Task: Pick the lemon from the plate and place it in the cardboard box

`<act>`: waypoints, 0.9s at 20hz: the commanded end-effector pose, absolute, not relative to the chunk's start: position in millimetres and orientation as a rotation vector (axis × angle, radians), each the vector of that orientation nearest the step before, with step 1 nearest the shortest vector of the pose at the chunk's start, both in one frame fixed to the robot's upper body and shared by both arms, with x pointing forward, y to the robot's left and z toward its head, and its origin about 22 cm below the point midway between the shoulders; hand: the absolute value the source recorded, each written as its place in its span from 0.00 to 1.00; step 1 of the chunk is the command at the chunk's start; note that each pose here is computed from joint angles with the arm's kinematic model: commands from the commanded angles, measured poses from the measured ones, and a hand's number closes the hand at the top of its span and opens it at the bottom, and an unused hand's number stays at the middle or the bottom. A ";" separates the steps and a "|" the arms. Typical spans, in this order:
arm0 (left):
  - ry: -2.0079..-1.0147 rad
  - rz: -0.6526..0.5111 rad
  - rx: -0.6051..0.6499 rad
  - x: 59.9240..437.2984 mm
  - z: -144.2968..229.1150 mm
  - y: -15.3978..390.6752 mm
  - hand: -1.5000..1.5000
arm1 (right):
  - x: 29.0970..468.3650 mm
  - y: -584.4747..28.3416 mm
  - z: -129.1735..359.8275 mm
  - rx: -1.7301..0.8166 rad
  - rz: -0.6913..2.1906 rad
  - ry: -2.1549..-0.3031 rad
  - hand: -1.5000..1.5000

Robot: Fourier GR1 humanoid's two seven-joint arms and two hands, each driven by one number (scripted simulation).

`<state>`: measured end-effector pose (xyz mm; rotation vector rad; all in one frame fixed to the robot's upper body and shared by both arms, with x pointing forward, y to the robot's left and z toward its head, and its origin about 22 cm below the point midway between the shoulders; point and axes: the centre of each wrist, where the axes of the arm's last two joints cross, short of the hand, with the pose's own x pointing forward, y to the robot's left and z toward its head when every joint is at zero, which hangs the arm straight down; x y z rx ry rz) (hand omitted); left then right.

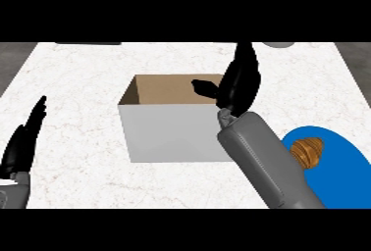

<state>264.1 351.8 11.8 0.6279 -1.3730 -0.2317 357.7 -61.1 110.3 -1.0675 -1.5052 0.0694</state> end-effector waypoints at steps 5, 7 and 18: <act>-1.356 -0.217 0.645 254.4 9.3 363.0 0.50 | 322.6 -68.1 123.3 -0.954 -0.256 -1.595 0.00; -1.362 -0.206 0.654 255.9 13.4 371.0 0.50 | 308.8 -83.1 113.5 -0.947 -0.271 -1.603 0.00; -1.343 -0.167 0.684 259.1 15.8 364.6 0.50 | 160.3 -154.7 129.2 -1.032 -0.368 -1.536 0.00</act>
